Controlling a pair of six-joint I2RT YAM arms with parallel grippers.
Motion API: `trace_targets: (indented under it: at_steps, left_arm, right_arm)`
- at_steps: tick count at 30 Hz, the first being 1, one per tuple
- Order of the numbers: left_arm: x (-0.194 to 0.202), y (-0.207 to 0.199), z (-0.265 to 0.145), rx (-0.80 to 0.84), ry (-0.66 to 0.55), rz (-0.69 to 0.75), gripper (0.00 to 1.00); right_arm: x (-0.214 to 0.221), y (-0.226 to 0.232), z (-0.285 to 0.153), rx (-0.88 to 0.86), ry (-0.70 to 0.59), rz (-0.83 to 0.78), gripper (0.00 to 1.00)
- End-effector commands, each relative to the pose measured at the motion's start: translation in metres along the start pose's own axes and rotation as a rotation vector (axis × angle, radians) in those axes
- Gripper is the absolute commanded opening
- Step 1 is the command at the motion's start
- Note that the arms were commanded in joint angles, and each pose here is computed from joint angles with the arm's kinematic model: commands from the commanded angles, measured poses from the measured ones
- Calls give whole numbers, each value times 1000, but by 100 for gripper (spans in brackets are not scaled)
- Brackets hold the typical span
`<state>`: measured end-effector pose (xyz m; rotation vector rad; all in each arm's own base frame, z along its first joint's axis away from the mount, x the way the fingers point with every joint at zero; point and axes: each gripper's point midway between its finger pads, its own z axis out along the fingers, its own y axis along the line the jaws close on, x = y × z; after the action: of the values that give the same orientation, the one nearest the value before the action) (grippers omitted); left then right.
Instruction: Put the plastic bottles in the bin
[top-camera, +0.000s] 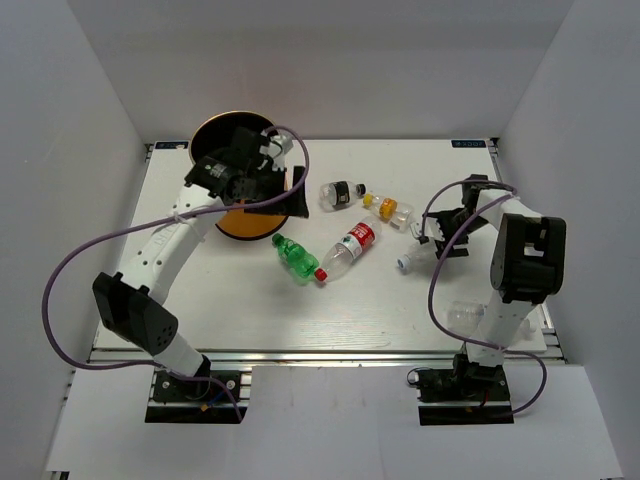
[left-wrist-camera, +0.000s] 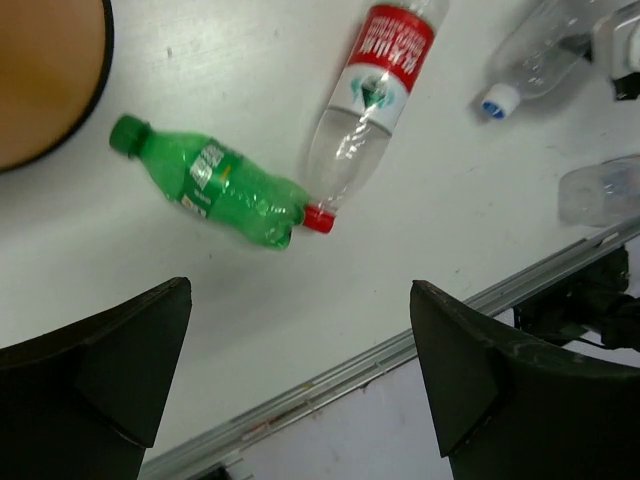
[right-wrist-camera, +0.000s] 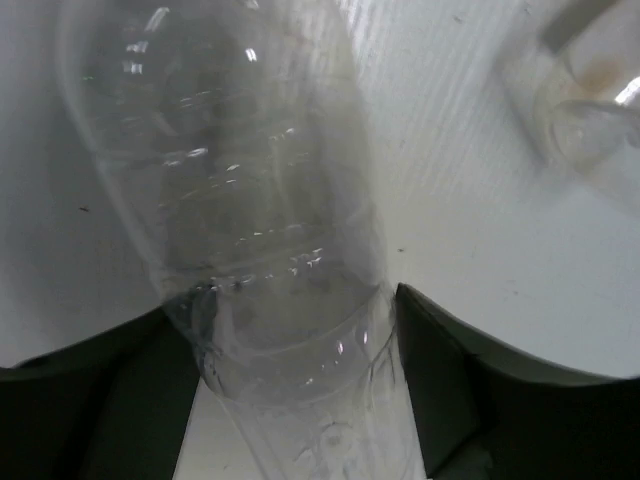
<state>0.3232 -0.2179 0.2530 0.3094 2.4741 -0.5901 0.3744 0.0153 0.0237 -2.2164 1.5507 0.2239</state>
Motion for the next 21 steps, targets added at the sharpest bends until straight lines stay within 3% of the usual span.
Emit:
trace_targets:
  at_steps: [1,2,5,8,11,12,15,21]
  left_arm:
    - [22,6,-7,-101,19,-63,100]
    - [28,7,1,-134,35,-96,100]
    - [39,16,23,-192,69,-146,100]
    - [51,17,47,-219,103,-180,100]
    - [50,16,57,-226,87,-207,100]
    - [53,20,63,-240,91,-215,100]
    - [68,24,69,-264,117,-233,100]
    - [86,28,68,-240,90,-272,100]
  right_arm:
    - [-1,15,14,-161,-22,-232,76]
    - [2,24,19,-216,-19,-228,56]
    - [-8,47,12,-317,-64,-157,24]
    - [-23,54,0,-320,-110,-95,8]
    - [-45,36,-24,-242,-162,26,2]
    - [-65,29,-32,-210,-249,85,0]
    - [-96,-29,-82,-19,-311,302,0]
    - [-165,-122,-178,277,-488,389,0]
